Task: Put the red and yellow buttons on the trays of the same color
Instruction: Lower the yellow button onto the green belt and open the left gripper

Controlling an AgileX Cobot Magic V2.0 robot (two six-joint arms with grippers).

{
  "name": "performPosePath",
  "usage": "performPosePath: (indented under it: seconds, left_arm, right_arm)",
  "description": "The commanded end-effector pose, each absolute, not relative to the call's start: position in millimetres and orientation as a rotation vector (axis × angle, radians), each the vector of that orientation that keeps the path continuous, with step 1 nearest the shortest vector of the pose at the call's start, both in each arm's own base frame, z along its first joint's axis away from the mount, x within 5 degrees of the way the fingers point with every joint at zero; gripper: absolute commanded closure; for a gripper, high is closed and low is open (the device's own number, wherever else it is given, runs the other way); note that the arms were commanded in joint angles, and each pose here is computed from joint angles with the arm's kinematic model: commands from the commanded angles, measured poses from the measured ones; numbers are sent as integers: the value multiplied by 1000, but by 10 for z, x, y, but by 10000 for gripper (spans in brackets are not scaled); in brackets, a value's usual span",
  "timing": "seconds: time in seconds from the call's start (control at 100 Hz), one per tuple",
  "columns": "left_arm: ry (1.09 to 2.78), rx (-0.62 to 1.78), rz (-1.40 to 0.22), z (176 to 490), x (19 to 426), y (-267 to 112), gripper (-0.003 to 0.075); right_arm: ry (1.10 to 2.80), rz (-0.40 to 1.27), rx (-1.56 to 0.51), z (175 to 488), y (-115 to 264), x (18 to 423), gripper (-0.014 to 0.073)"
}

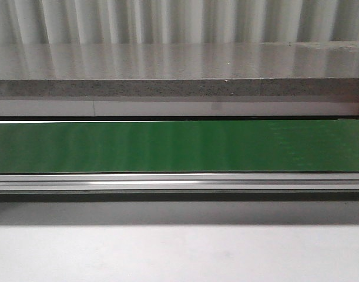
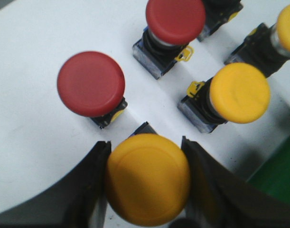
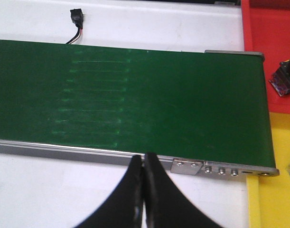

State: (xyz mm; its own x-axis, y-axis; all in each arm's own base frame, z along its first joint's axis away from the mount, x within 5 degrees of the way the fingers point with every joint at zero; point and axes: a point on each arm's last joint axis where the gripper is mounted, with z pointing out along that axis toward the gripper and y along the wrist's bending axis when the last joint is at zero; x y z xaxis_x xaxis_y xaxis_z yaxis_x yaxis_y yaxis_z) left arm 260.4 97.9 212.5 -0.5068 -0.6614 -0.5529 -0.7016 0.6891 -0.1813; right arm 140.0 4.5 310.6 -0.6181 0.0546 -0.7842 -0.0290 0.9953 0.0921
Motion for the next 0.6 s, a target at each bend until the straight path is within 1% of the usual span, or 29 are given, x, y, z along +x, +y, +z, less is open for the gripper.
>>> performPosePath:
  seconds: [0.0,0.11,0.24,0.36,0.49,0.59]
  left_arm:
    - [2175,-969,64,2474,2575,951,740]
    - [2129,-832,75,2740,2493,848,740]
    - [2175,-651,122,3011,2500,686,740]
    - [2212,-505,115,3253,2600,500,740]
    - [2280,-362,70,3350,2754,278,740]
    - [2363,-270,68,3290,2898,166,740]
  right_arm:
    - [2150,110,17,3232,39,1422,662]
    - [2150,110,17,3232,39,1422,662]
    - [2150,110,17,3232,39,1422,662]
    - [2150,110,17,3232,39,1422,662]
    - [2150,110,17,3232,39,1422,662]
    - [2150,110,17,3232,39,1422,662]
